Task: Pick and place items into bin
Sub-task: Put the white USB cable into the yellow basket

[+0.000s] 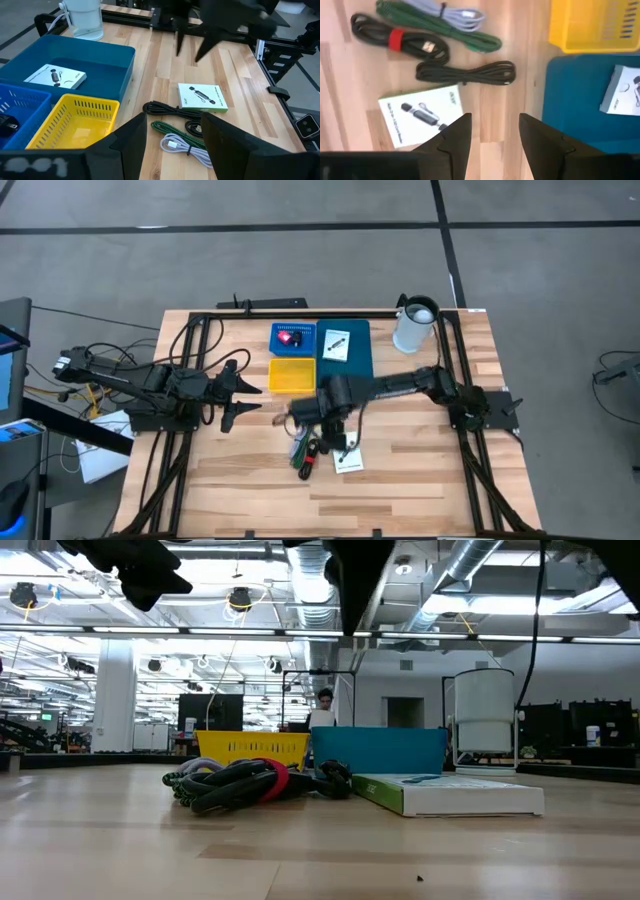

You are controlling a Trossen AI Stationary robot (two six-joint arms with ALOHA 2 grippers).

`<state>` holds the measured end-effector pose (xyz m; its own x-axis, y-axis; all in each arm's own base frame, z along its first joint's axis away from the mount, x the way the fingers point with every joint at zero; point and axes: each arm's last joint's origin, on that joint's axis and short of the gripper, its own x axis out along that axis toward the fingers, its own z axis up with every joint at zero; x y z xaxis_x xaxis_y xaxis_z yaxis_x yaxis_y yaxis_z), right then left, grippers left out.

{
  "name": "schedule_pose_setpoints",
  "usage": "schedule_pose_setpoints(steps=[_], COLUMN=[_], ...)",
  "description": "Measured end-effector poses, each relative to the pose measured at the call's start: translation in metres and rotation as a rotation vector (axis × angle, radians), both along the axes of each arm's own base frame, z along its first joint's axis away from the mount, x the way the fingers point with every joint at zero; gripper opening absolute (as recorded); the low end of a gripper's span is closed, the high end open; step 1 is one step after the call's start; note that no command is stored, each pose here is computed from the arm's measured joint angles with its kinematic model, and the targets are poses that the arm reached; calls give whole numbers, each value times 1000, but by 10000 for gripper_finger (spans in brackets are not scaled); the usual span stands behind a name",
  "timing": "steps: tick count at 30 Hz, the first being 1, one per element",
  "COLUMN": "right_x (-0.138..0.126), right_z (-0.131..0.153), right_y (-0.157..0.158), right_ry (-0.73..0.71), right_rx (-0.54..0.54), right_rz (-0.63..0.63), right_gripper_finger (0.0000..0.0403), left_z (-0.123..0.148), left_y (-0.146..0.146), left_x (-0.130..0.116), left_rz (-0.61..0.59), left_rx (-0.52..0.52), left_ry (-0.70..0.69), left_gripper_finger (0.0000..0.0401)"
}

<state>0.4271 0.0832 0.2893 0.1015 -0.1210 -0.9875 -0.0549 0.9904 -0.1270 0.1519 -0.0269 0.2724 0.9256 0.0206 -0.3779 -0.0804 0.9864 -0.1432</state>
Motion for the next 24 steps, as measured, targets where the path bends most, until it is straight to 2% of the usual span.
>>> schedule_pose_setpoints(steps=[8, 14, 18, 24], right_x=[-18, -38, -57, -99], right_z=[-39, -72, -65, -27], right_y=[47, 67, 71, 67], right_ry=[113, 150, 62, -213], right_rx=[-151, -396, -541, -640], right_rz=[57, 62, 8, -207], right_gripper_finger=[138, 117, 99, 83], left_z=[2, 4, 7, 10], left_y=[0, 1, 1, -2], left_x=[1, 2, 3, 20], left_rz=[-4, 50, 52, 97], left_rx=[10, 17, 10, -33], left_ry=[-23, -53, -83, -155], left_gripper_finger=[177, 177, 177, 177])
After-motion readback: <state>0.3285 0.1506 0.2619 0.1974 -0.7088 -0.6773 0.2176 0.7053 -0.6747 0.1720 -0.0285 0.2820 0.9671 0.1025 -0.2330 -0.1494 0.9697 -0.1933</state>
